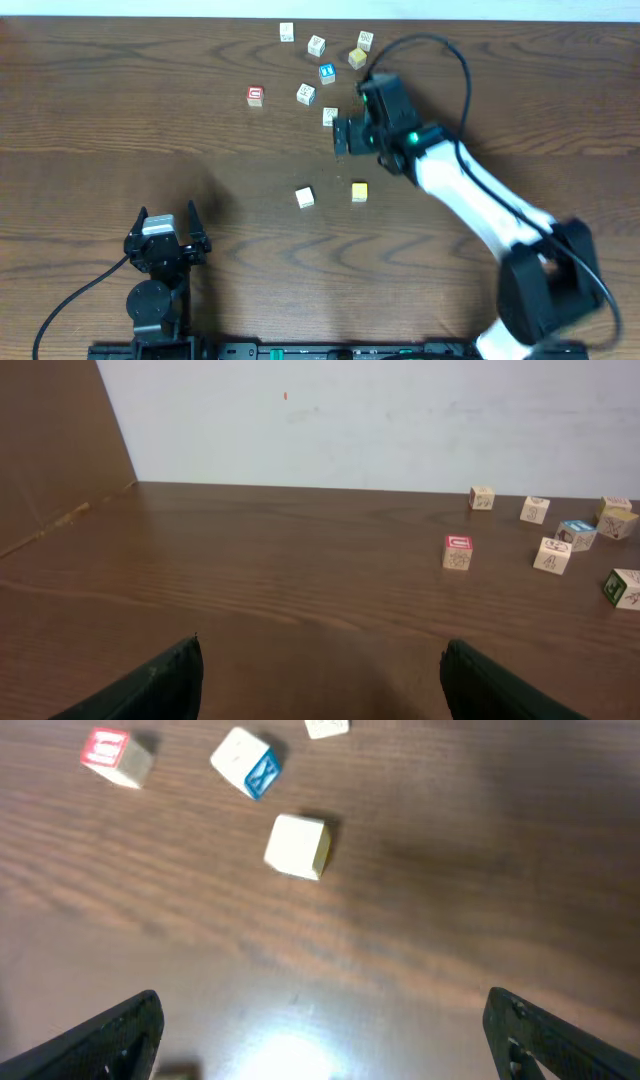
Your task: Lift 4 blocks
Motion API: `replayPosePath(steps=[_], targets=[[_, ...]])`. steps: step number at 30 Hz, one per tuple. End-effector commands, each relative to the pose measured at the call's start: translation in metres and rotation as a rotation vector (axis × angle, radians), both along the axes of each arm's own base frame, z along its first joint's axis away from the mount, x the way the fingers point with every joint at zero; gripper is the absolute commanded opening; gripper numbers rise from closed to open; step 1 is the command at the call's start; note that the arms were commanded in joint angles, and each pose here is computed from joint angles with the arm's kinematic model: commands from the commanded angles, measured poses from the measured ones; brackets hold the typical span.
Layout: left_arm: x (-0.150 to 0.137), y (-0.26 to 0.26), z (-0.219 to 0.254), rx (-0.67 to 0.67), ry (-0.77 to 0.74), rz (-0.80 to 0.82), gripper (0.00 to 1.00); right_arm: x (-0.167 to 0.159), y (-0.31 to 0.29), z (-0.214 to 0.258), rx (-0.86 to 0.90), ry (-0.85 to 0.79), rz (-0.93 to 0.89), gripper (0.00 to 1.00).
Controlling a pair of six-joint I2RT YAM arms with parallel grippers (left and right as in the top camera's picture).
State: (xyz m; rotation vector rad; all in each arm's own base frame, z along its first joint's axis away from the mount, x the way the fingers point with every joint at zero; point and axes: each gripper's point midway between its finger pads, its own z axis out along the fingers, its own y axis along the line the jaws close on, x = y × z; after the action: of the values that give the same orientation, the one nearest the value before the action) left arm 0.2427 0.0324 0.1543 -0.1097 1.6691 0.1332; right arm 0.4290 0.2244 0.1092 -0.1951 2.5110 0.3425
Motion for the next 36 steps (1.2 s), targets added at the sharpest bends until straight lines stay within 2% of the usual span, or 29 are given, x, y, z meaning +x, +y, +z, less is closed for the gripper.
replayPosePath(steps=[1, 5, 9, 13, 19, 23, 27, 32, 36], targets=[[-0.002, 0.006, -0.015, 0.002, 0.046, 0.034, 0.76, 0.027, 0.016, -0.002, -0.001, -0.010, 0.058, 0.95], [-0.002, 0.006, -0.017, 0.002, 0.053, 0.034, 0.76, 0.053, 0.036, -0.016, -0.001, 0.009, 0.070, 0.84], [-0.002, 0.006, -0.017, 0.001, 0.053, 0.034, 0.76, 0.062, 0.051, -0.041, 0.014, 0.051, 0.041, 0.69], [-0.002, 0.006, -0.017, 0.002, 0.054, 0.034, 0.76, 0.060, 0.049, -0.069, -0.005, 0.102, -0.003, 0.63], [-0.002, 0.006, -0.018, -0.008, 0.055, 0.035, 0.76, 0.059, 0.051, -0.089, -0.030, 0.115, -0.006, 0.65], [-0.001, 0.001, -0.024, -0.152, 0.060, 0.027, 0.76, 0.066, 0.049, -0.086, -0.041, 0.078, -0.024, 0.64], [0.001, -0.013, -0.043, -0.242, 0.145, -0.034, 0.76, 0.070, 0.050, -0.083, -0.035, 0.059, -0.027, 0.56], [0.002, -0.024, -0.068, -0.286, 0.279, -0.080, 0.76, 0.075, 0.051, -0.080, -0.028, 0.038, -0.031, 0.40], [0.010, -0.026, -0.061, -0.289, 0.274, -0.097, 0.76, 0.076, 0.051, -0.079, -0.026, 0.034, -0.032, 0.29]])
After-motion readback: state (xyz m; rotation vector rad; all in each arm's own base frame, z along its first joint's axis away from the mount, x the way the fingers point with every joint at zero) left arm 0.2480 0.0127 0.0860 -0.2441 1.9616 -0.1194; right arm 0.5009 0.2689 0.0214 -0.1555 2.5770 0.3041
